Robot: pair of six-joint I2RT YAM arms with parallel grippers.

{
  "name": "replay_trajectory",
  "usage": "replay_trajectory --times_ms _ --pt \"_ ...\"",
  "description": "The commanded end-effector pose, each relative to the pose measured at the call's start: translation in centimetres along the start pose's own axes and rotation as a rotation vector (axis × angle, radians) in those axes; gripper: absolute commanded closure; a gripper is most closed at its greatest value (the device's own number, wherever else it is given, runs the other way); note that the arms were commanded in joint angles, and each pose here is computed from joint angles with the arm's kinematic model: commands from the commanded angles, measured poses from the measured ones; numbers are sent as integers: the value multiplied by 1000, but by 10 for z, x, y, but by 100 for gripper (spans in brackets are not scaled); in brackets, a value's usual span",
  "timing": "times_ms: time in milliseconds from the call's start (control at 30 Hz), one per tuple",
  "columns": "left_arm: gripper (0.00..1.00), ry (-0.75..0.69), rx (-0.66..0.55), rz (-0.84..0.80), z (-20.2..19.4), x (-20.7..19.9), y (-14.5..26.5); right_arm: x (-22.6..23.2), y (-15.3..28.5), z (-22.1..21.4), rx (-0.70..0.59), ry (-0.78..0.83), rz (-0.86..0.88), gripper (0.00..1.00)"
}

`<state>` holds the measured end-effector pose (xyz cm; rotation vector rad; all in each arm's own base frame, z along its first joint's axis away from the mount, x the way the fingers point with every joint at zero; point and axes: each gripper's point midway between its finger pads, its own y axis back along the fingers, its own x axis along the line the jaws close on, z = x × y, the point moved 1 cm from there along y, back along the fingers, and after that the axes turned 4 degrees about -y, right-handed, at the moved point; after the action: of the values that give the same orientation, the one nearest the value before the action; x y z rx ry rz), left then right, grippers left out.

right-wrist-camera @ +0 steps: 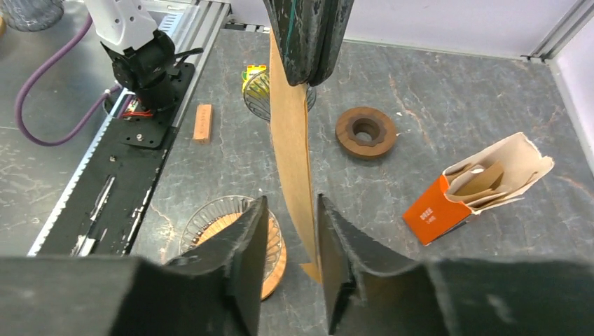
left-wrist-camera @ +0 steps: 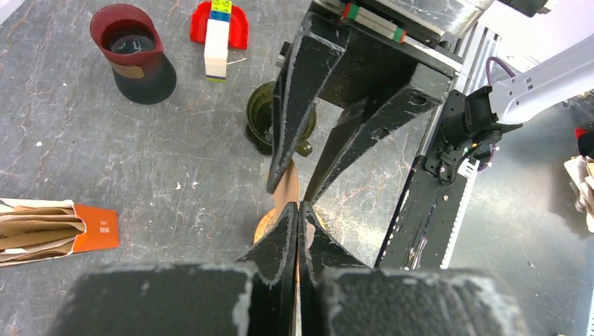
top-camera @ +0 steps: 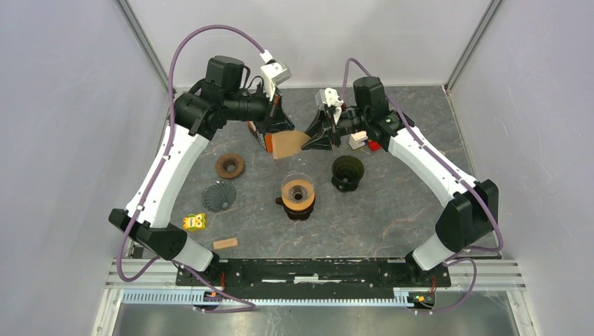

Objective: Place the coffee filter in the dripper
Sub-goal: Pick up the coffee filter from the coffee filter holder.

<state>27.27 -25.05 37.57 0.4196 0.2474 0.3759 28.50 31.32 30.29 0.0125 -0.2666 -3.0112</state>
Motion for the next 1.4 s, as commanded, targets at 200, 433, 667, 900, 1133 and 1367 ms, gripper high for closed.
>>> replay_trajectory --times_ms 200,433,667,900,1133,1367 --pt "98 -4 -37 -37 8 -3 -6 2 -1 8 -40 0 -30 87" --pt "95 -67 -19 -71 -3 -4 -10 -3 6 2 24 35 -91 100" --pt "90 -125 21 -70 -14 2 -13 1 8 -6 60 31 -80 100" --pt "84 -129 25 -86 -18 -1 -14 -1 8 -10 74 28 -90 100" --pt "84 -134 38 -68 -21 5 -16 -1 8 -11 75 28 -86 100" --pt "87 -131 76 -78 -27 9 -21 0 9 -11 91 42 -84 100"
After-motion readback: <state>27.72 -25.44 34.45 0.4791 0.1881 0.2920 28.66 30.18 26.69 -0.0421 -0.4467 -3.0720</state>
